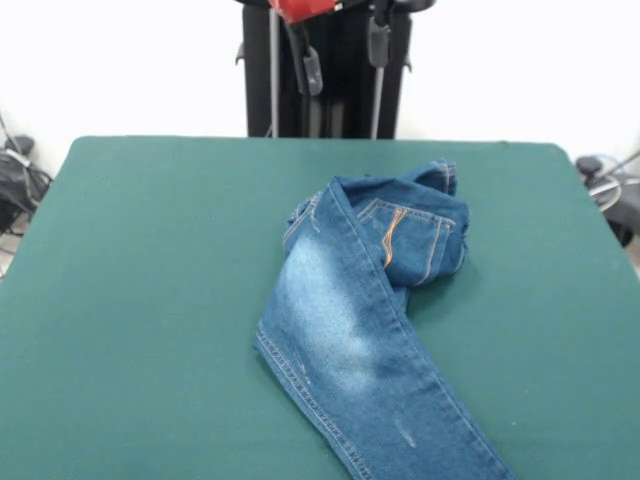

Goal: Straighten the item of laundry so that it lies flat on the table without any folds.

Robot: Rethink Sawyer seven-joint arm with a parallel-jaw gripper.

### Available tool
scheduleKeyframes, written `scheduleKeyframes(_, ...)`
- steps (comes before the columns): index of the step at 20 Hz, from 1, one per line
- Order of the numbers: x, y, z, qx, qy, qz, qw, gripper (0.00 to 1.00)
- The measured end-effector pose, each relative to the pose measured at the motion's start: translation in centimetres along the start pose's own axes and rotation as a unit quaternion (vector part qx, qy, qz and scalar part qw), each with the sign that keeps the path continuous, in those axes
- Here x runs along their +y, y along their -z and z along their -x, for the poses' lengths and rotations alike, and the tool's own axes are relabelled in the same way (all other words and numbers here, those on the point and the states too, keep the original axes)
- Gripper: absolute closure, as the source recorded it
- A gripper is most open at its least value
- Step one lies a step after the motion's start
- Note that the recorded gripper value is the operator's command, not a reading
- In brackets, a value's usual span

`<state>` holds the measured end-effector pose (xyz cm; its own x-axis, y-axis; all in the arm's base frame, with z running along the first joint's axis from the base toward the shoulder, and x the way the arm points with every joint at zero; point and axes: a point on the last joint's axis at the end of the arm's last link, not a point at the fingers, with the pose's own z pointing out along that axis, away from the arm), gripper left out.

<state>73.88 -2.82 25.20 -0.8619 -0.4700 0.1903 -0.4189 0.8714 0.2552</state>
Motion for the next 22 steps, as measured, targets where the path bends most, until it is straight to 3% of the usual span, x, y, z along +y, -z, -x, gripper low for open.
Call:
scheduleKeyframes(7,-0.3,-0.3,-0.6,-0.023,-0.003,-0.031,0.9992,0.00)
scheduleKeyframes(14,-0.9,-0.5,-1.0,-0.063,-0.003,-0.116,0.9912,0.00)
scheduleKeyframes(22,-0.5,-0.8,-2.1,-0.087,-0.005,-0.159,0.9835,0.00)
